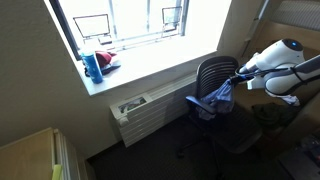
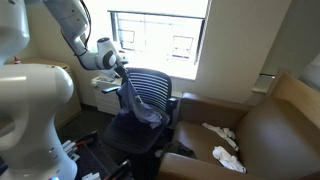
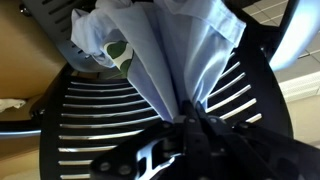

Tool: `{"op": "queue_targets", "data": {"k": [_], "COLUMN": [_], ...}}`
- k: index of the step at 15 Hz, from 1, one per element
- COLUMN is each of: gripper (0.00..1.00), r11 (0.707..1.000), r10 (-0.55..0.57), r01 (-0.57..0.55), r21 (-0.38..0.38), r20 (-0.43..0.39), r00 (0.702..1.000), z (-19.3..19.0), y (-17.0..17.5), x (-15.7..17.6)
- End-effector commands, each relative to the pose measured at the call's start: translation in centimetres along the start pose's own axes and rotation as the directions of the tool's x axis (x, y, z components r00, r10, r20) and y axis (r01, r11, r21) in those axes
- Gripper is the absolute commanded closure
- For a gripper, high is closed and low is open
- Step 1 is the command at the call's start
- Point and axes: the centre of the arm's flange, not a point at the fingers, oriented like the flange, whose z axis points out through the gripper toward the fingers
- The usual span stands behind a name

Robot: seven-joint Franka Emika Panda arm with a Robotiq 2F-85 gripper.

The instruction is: Hang the blue shirt on the back of the chair

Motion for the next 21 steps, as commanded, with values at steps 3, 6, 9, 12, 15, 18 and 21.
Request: {"op": "queue_targets", "data": {"k": [3,6,9,12,15,18,21], "gripper": [1.00,1.00,1.00,0.99,1.00,1.00,1.00], "r11": [0.996,0.971,0.919,0.909,0.890,0.872,0.818], "r10": [0.088,0.235,0.393,0.411,0.450,0.476,0.556], "r01": [-0.078,-0.203,-0.329,-0.325,-0.339,-0.310,-0.286], "r21": [0.045,0.123,0.218,0.261,0.304,0.380,0.498], "r20": [-0.287,-0.376,-0.435,-0.439,-0.473,-0.504,-0.558], "r00": [0.954,0.896,0.810,0.799,0.758,0.720,0.616], "z": [-4.1,-10.2,-17.0,-18.7,-22.1,-22.0,-23.9], "y": [-2.5,-5.3,-7.0,-6.3,-7.5,-8.1,-9.6], "x": [6.5,12.4,17.6,18.2,20.5,21.4,25.3]}}
